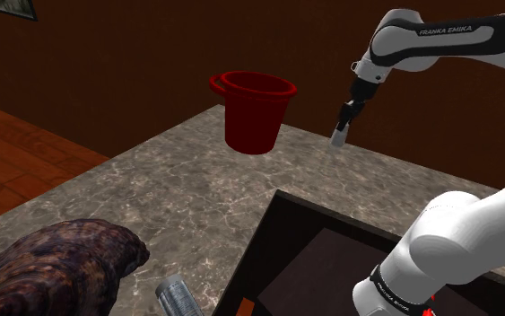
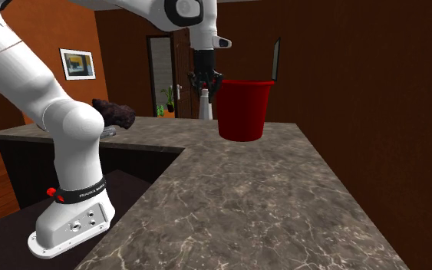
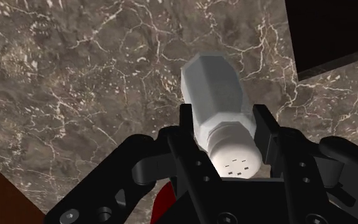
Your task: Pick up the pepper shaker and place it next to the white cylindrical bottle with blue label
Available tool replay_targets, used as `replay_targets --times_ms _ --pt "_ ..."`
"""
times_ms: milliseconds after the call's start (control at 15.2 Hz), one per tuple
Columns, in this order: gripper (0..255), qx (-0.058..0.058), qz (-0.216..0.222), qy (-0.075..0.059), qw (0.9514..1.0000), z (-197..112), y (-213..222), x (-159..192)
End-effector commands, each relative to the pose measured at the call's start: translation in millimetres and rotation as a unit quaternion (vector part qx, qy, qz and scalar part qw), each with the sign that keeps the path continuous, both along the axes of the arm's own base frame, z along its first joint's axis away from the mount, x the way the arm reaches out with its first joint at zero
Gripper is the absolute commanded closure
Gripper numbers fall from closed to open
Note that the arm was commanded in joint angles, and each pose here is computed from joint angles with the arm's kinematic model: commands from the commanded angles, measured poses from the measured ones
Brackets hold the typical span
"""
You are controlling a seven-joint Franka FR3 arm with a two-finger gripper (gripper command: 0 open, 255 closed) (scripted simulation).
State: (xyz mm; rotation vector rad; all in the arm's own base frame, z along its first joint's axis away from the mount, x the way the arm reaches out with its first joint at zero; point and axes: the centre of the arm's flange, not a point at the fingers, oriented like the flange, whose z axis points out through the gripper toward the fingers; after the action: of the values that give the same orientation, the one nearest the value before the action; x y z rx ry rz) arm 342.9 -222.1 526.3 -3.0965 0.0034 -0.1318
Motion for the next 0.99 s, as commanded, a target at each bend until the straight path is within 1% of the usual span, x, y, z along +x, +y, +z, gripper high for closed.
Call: replay_targets --times_ms 0,924 --pt "255 0.0 0.0 0.0 1.0 1.5 24.1 2.9" --pt "255 0.0 0.0 0.0 1.0 2.3 208.0 21.3"
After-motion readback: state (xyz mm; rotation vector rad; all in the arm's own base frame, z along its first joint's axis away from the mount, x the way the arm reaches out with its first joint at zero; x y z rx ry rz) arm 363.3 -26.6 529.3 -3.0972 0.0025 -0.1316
